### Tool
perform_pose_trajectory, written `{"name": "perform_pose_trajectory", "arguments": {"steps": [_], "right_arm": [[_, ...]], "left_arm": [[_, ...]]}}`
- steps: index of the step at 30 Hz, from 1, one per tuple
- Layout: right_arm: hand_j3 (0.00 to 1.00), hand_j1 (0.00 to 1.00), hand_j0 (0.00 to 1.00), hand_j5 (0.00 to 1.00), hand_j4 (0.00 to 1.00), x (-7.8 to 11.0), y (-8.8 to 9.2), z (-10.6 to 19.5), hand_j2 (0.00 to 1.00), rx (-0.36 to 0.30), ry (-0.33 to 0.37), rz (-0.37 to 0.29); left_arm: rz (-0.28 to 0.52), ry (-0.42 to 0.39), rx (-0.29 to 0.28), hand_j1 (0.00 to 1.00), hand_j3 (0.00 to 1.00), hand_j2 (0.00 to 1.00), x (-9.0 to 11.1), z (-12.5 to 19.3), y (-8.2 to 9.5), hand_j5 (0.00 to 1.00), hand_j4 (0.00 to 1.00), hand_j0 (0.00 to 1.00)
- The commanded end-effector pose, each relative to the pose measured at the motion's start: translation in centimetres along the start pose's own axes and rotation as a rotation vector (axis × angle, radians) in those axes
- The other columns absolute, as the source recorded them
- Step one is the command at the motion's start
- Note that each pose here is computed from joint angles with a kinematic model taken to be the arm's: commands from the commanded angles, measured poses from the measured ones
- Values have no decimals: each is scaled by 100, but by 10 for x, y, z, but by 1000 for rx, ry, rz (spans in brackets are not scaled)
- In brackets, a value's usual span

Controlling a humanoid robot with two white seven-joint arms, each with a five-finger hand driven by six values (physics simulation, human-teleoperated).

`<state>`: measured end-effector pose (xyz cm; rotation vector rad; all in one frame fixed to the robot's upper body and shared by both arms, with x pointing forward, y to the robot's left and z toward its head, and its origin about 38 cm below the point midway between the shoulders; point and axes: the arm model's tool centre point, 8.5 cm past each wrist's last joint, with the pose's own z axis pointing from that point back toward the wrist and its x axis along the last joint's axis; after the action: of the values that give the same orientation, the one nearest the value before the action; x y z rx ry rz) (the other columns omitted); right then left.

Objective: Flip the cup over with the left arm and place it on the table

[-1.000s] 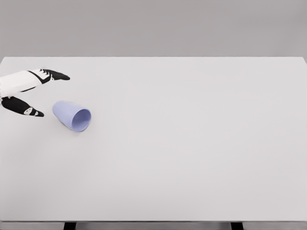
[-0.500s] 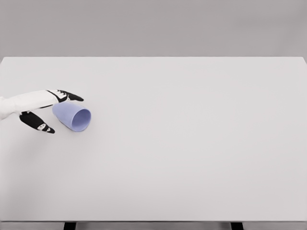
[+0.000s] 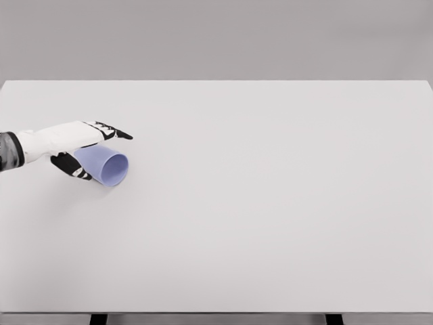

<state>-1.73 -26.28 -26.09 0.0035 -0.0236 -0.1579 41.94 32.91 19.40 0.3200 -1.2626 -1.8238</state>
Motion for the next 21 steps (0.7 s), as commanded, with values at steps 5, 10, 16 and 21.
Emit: {"name": "perform_pose_trajectory", "arguments": {"steps": [5, 10, 16, 21], "right_arm": [[100, 100, 100, 100, 100, 0, 0, 0, 100, 0, 0, 0], [100, 100, 100, 100, 100, 0, 0, 0, 100, 0, 0, 0], [100, 100, 100, 100, 100, 0, 0, 0, 100, 0, 0, 0], [100, 100, 100, 100, 100, 0, 0, 0, 100, 0, 0, 0]], "left_arm": [[-11, 19, -7, 98, 98, 98, 8, -8, -3, 98, 98, 98], [-10, 28, -14, 98, 98, 98, 6, -6, -4, 98, 98, 98], [-11, 36, -21, 98, 98, 98, 4, -3, -6, 98, 98, 98], [-14, 62, -41, 98, 98, 98, -3, -2, -12, 98, 98, 98]]}}
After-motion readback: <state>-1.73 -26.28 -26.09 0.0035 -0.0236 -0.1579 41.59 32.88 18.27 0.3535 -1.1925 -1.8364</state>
